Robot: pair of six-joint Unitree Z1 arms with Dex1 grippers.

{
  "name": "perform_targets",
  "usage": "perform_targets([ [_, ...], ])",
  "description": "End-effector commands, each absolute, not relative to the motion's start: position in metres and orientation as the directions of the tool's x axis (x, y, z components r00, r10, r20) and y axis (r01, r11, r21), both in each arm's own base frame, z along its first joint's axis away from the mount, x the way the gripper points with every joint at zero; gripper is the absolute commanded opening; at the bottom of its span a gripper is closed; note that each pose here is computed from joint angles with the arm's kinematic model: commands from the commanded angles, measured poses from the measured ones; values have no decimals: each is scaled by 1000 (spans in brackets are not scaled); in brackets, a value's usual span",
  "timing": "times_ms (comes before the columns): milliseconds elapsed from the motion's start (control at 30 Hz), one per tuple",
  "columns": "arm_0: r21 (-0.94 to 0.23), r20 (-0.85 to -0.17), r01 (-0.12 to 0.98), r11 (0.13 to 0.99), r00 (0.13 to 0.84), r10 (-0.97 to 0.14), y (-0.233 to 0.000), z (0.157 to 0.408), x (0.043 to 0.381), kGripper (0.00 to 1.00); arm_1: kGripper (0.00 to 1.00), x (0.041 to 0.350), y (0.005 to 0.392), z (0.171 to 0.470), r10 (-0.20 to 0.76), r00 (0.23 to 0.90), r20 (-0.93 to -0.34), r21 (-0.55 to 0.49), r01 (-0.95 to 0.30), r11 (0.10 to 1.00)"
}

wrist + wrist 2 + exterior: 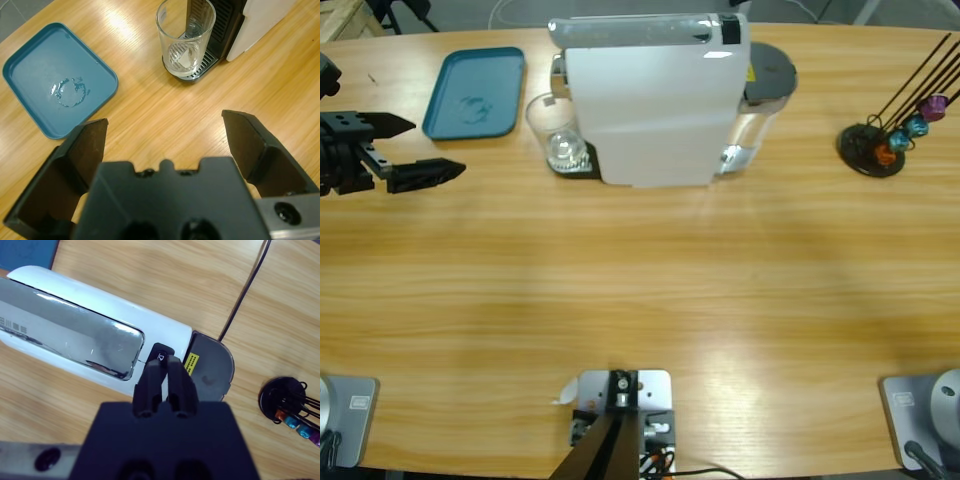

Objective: Pour coffee

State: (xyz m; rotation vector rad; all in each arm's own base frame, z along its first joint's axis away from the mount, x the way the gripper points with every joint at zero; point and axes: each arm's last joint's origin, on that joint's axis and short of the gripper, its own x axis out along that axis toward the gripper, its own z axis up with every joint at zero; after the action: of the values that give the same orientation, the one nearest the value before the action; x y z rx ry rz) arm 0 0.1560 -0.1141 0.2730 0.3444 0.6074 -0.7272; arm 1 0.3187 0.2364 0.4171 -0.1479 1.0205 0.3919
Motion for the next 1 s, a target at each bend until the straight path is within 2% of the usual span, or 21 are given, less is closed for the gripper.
perform_targets([
  [33,78,-655,726,684,554,-514,-115,261,154,1000,0,332,249,389,203,420,-884,30,-382,924],
  [300,76,-665,726,684,548,-507,-115,258,155,1000,0,336,254,377,176,405,-897,6,-387,922],
  [733,80,-666,722,687,551,-502,-114,256,154,1000,0,325,262,368,157,372,-915,-13,-416,909],
  [800,80,-666,722,688,552,-502,-114,257,154,1000,0,325,260,370,144,391,-909,-29,-405,914],
  [867,81,-665,722,688,553,-502,-115,257,155,1000,0,322,256,389,150,448,-881,-41,-389,920],
  [900,81,-664,722,687,553,-503,-115,257,155,1000,208,319,252,405,160,486,-859,-42,-378,925],
  [933,81,-663,721,688,554,-503,-114,257,154,1000,905,314,247,422,171,516,-839,-40,-371,928],
  [967,82,-662,721,688,555,-504,-114,257,154,1000,997,309,244,432,177,525,-833,-34,-368,929],
  [1000,81,-663,721,688,555,-503,-114,257,154,1000,1000,305,240,440,186,533,-825,-22,-360,933],
])
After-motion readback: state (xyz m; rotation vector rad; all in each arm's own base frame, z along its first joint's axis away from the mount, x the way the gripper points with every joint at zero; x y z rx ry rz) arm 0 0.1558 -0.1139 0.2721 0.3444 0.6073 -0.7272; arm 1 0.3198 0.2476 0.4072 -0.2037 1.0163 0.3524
